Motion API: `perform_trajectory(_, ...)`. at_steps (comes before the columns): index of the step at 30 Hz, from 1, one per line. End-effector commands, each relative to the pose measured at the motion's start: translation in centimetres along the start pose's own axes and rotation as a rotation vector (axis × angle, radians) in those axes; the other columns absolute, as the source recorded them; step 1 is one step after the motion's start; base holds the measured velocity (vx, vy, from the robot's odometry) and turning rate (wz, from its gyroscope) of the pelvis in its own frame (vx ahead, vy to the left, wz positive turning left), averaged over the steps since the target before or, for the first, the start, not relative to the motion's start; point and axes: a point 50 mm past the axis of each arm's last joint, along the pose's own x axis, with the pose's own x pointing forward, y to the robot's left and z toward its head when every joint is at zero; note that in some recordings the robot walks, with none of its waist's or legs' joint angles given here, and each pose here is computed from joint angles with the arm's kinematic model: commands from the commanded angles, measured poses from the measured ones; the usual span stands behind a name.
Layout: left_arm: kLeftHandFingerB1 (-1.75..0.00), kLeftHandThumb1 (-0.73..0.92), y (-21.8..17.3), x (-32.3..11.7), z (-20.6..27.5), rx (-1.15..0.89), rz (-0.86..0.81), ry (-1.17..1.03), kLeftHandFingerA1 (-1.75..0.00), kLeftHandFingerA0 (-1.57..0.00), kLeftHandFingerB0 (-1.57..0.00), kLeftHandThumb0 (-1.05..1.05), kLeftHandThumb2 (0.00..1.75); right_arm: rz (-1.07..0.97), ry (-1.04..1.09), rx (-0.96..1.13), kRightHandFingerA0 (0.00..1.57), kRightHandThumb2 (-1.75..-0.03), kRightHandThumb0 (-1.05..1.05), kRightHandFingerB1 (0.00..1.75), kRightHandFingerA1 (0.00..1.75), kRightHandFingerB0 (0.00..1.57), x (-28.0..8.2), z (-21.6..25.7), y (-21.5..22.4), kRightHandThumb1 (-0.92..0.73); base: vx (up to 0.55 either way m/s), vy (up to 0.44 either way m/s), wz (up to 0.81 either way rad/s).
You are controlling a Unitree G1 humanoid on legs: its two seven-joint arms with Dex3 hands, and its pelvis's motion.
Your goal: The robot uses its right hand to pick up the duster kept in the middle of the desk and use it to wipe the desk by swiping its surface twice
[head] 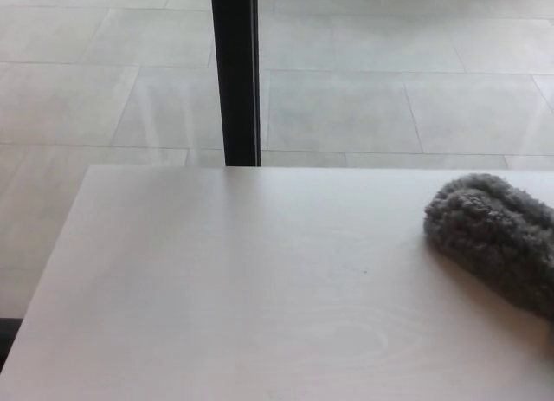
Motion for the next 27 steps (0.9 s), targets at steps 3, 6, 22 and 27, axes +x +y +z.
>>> perform_trajectory(3, -0.47, 0.66, 0.4, -0.3, -0.7, 0.016, 0.009, 0.0, -0.58, -0.69, -0.62, -0.4, 0.59, 0.156, 0.135, 0.014, 0.79, -0.62, -0.49, 1.07, 1.71, 0.77, -1.7, -2.1, 2.8, -0.62, 0.0, 0.0, 0.0)
perform_trajectory(6, -0.48, 0.63, 0.4, -0.4, -0.9, 0.022, 0.008, -0.003, -0.58, -0.69, -0.62, -0.42, 0.59, 0.205, 0.166, 0.088, 0.71, -0.63, -0.48, 0.8, 1.59, 0.72, -2.0, -1.5, 3.4, -0.6, 0.0, 0.0, 0.0)
perform_trajectory(22, -0.48, 0.67, 0.4, -0.4, -1.1, 0.021, 0.007, 0.005, -0.55, -0.66, -0.62, -0.42, 0.6, 0.31, 0.134, 0.417, 0.26, -0.94, -0.78, 0.15, 0.66, 0.0, 0.2, 1.3, 0.7, -0.55, 0.0, 0.0, 0.0)
perform_trajectory(27, -0.48, 0.67, 0.5, -0.5, -1.1, 0.052, 0.009, -0.001, -0.58, -0.68, -0.62, -0.44, 0.6, 0.302, 0.146, 0.52, 0.0, -1.03, -1.05, 0.0, 0.19, 0.0, 1.1, 0.0, -0.7, -0.61, 0.0, 0.0, 0.0)
